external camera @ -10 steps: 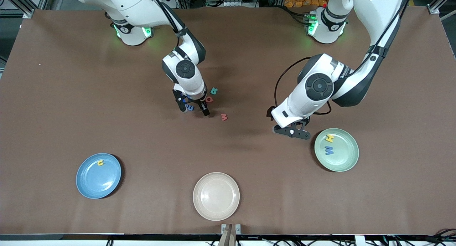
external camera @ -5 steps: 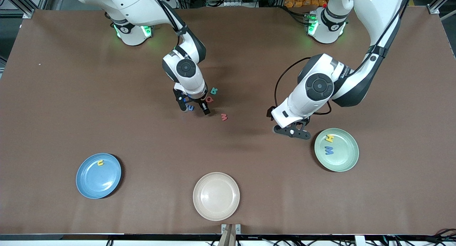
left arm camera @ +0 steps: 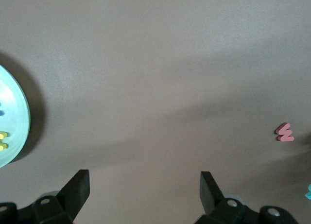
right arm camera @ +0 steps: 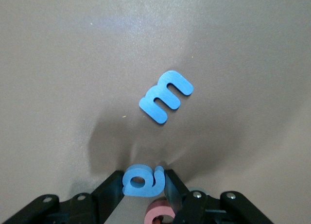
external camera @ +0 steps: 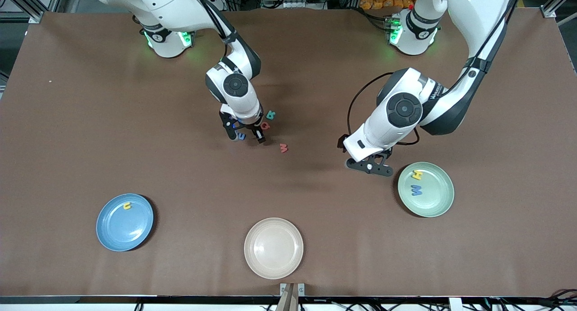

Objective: Sort upper and lower case letters into plates
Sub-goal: 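Lower the right gripper onto the blue a and grasp it, then drop blue a into the blue plate while the left gripper grasps teal R, then carry the teal R to the green plate while the right gripper reaches pink w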

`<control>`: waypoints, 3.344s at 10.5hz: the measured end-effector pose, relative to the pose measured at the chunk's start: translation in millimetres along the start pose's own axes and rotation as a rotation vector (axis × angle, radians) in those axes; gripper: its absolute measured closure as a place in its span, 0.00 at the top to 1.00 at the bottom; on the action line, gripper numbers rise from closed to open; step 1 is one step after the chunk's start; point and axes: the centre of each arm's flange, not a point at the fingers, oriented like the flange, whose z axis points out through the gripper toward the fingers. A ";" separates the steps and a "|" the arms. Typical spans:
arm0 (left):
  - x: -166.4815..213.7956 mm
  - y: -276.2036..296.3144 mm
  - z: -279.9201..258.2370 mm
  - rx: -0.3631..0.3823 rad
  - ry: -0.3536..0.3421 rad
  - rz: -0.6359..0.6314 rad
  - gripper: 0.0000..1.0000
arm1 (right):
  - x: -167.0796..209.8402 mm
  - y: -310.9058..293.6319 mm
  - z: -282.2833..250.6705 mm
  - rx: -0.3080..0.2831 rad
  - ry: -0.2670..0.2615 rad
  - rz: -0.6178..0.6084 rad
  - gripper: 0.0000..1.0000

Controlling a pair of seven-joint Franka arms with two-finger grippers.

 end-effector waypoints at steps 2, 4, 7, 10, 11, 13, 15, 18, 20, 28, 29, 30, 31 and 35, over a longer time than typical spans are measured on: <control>0.0 0.1 0.0 0.000 0.000 0.000 1.00 | 15.1 -8.8 -9.2 0.024 0.014 0.018 0.37; -0.4 1.6 0.2 0.000 0.000 -0.019 1.00 | 31.2 -20.5 -19.3 0.053 0.036 0.023 0.37; -5.6 18.6 2.6 0.002 -0.004 -0.063 1.00 | 66.9 -36.1 -38.4 0.062 0.093 -0.012 0.37; -21.4 66.7 7.0 -0.001 -0.010 -0.084 1.00 | 158.1 -56.9 -69.6 0.009 0.173 -0.090 0.37; -28.0 88.1 8.1 -0.005 -0.008 -0.097 1.00 | 197.1 -58.0 -74.3 -0.002 0.185 -0.121 0.37; -42.1 139.5 14.3 -0.020 -0.009 -0.123 1.00 | 285.0 -51.1 -82.2 -0.022 0.192 -0.193 0.37; -56.2 184.8 30.5 -0.040 -0.005 -0.117 1.00 | 373.8 -41.2 -98.1 -0.022 0.207 -0.274 0.37; -82.0 240.6 72.8 -0.069 0.010 -0.030 1.00 | 462.1 -37.3 -103.6 -0.028 0.240 -0.377 0.37; -102.9 270.1 107.6 -0.035 0.033 0.047 1.00 | 495.3 -44.4 -101.2 -0.027 0.266 -0.425 0.37; -154.3 325.8 193.9 0.062 0.051 0.197 1.00 | 469.7 -101.7 -104.5 0.065 0.340 -0.560 0.89; -152.3 326.5 197.3 0.065 0.053 0.196 1.00 | 454.1 -108.3 -100.1 0.063 0.337 -0.589 1.00; -151.9 328.7 201.4 0.069 0.055 0.194 1.00 | 445.0 -111.8 -96.6 0.061 0.334 -0.610 1.00; -153.8 330.9 205.9 0.072 0.053 0.192 1.00 | 436.6 -114.8 -93.3 0.060 0.328 -0.624 1.00; -164.1 339.8 215.0 0.077 0.047 0.182 0.76 | 400.0 -114.8 -68.0 0.003 0.244 -0.664 1.00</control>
